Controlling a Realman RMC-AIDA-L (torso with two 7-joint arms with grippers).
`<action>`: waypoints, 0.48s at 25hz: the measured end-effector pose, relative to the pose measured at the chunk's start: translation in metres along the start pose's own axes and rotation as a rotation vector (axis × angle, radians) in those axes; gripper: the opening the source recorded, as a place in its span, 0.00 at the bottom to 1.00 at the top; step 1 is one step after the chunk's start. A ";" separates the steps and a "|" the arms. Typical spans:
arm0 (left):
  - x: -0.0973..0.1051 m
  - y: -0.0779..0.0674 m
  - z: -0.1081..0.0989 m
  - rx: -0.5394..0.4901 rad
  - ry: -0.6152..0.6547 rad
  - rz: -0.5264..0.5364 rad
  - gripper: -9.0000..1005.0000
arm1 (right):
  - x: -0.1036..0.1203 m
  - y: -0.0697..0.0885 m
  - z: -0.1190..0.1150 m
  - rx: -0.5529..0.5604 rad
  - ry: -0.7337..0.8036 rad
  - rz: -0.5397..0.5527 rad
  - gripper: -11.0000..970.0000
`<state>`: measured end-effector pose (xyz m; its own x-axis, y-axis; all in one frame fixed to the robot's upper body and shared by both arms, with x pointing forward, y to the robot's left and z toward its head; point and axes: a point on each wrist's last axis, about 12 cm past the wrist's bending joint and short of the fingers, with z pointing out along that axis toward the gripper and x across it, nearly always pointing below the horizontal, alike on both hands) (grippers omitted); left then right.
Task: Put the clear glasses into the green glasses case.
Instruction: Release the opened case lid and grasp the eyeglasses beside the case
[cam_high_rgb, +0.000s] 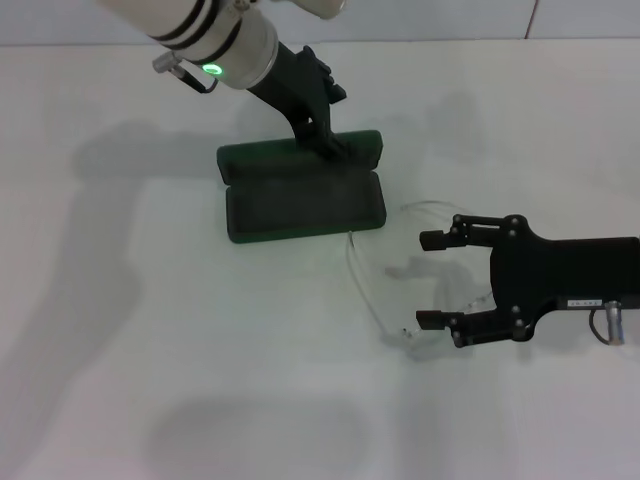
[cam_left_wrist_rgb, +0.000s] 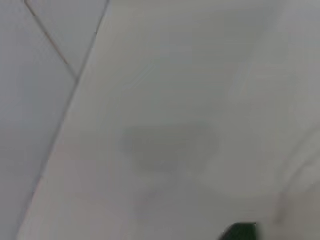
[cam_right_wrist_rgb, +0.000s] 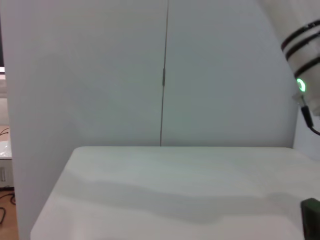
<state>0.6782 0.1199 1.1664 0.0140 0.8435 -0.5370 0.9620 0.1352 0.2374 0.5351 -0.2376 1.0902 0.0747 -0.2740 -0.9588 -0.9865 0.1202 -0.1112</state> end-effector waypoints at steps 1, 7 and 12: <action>-0.001 -0.002 -0.002 0.026 -0.007 -0.002 0.71 | 0.000 0.000 -0.001 0.002 0.000 0.001 0.86; -0.003 -0.009 -0.028 0.150 -0.164 -0.049 0.74 | -0.003 -0.003 -0.004 0.008 -0.005 -0.010 0.86; 0.017 -0.013 -0.061 0.121 -0.445 -0.113 0.74 | -0.009 -0.013 -0.012 0.025 0.014 -0.052 0.86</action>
<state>0.6491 0.1644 1.2039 -0.0024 0.5185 -0.8551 0.9887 0.1293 0.0756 0.5459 -0.2483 1.1040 0.1234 -0.2938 -0.9479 -0.9775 0.1289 -0.1672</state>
